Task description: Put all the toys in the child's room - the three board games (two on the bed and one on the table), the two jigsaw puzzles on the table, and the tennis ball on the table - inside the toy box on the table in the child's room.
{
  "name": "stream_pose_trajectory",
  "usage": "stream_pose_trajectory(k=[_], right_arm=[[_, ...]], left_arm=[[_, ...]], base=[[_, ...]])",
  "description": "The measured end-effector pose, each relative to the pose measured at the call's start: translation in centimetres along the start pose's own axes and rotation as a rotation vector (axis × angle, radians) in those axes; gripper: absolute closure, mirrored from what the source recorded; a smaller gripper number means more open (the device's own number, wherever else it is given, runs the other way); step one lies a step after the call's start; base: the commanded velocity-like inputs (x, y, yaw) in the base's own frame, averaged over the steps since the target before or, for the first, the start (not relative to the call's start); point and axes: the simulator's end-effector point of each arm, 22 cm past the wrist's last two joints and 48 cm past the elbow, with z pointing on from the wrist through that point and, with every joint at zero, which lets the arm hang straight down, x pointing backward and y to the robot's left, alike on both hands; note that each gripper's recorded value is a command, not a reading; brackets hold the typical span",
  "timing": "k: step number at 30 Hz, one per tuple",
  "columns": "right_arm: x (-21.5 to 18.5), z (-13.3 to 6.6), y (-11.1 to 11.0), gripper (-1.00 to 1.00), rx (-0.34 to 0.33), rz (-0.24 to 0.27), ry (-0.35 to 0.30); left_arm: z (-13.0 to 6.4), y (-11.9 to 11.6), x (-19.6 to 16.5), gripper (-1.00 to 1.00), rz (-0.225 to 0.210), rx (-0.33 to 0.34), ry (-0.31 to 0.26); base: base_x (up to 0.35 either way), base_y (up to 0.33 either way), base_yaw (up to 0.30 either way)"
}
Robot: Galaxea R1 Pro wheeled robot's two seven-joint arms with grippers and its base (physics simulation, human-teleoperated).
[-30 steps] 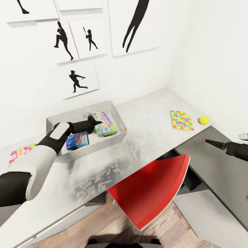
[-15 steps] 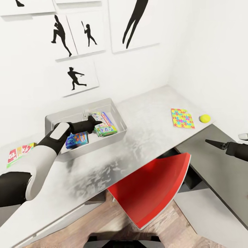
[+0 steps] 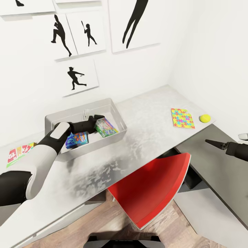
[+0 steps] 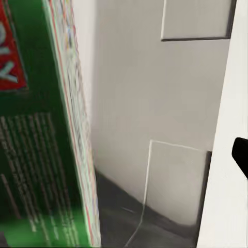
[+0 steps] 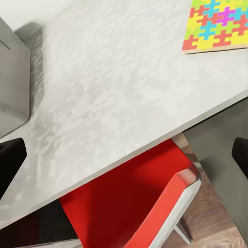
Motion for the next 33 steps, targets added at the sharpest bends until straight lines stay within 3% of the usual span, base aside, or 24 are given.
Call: stream_pose_trajectory(k=[7,11,13,22,33], right_arm=[[0.0,0.0,0.0,-1.00,0.000,0.000,0.000],[0.0,0.0,0.0,-1.00,0.000,0.000,0.000],[0.0,0.0,0.0,-1.00,0.000,0.000,0.000],[0.0,0.0,0.0,-1.00,0.000,0.000,0.000],[0.0,0.0,0.0,-1.00,0.000,0.000,0.000]], left_arm=[[0.1,1.8,0.4,-1.00,-0.028,-0.040,0.011],[-0.6,3.9,0.3,-1.00,-0.020,-0.129,0.028],[-0.8,4.2,0.2,-1.00,-0.018,-0.143,0.035],[-1.2,1.4,-0.9,-1.00,0.008,-0.129,0.068],[-1.0,0.8,-0.5,-1.00,0.003,-0.118,0.078]], base=[[0.000,0.000,0.000],[0.000,0.000,0.000],[0.000,0.000,0.000],[0.000,0.000,0.000],[0.000,0.000,0.000]])
